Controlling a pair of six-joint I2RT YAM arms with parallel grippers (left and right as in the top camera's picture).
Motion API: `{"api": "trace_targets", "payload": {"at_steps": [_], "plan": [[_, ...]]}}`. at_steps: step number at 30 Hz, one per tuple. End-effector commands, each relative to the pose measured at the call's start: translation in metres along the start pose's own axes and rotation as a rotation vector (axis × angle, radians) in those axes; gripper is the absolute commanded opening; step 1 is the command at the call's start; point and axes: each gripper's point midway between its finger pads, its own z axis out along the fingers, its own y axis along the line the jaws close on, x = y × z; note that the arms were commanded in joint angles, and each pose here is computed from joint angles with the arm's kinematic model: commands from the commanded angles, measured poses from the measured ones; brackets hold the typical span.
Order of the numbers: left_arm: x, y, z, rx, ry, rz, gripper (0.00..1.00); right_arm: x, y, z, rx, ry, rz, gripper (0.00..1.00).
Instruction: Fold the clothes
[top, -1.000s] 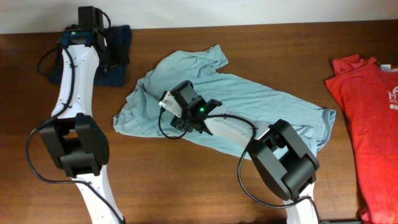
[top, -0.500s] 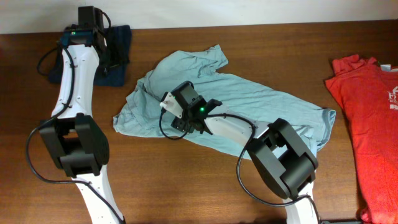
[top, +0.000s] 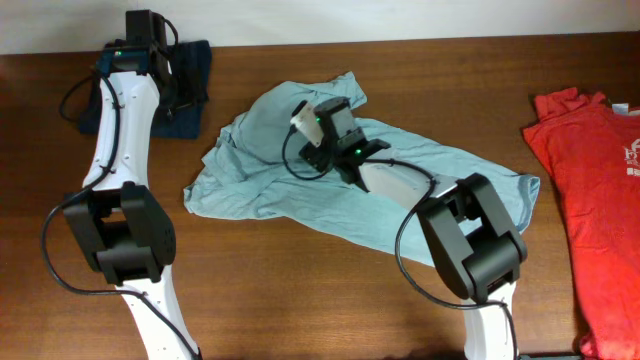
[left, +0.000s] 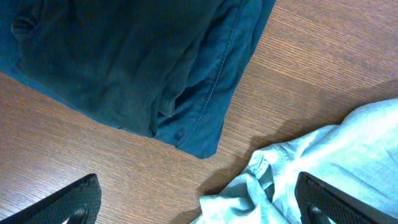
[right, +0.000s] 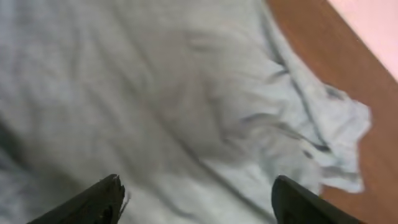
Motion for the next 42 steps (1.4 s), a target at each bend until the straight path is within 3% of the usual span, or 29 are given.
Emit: {"api": "trace_targets", "payload": {"at_steps": [1, 7, 10, 14, 19, 25, 27, 31, 35, 37, 42], "plan": [[0.000, -0.001, 0.001, 0.006, 0.002, -0.007, 0.99, -0.002, -0.011, 0.003, 0.031, -0.015, 0.018, 0.84], [0.000, -0.001, 0.001, 0.006, 0.002, -0.007, 0.99, -0.037, -0.026, -0.027, 0.071, -0.063, 0.078, 0.86], [0.000, -0.001, 0.001, 0.006, 0.002, -0.007, 0.99, -0.054, -0.046, -0.066, 0.118, -0.069, 0.230, 0.86], [0.000, -0.001, 0.001, 0.006, 0.002, -0.007, 0.99, -0.041, -0.080, -0.124, 0.160, 0.014, 0.427, 0.86], [0.000, -0.001, 0.001, 0.006, 0.002, -0.007, 0.99, 0.015, -0.134, -0.203, 0.247, 0.149, 0.651, 0.85], [-0.002, -0.005, 0.001, 0.021, -0.004, -0.006, 0.99, 0.115, -0.187, -0.276, 0.387, 0.344, 0.893, 0.86], [-0.018, -0.010, 0.000, 0.041, -0.072, -0.012, 0.99, 0.153, -0.201, -0.291, 0.424, 0.413, 0.989, 0.86], [-0.024, -0.017, -0.001, 0.079, -0.091, -0.013, 0.99, 0.193, -0.215, -0.303, 0.425, 0.458, 1.117, 0.86], [0.003, -0.051, -0.004, 0.282, 0.035, 0.000, 0.99, 0.244, -0.233, -0.304, 0.471, 0.539, 1.219, 0.86], [0.008, -0.056, -0.002, 0.293, 0.056, 0.005, 0.99, 0.264, -0.235, -0.297, 0.459, 0.580, 1.244, 0.85], [0.022, -0.073, 0.011, 0.295, 0.096, 0.036, 0.99, 0.289, -0.226, -0.246, 0.262, 0.611, 1.196, 0.81]]}}
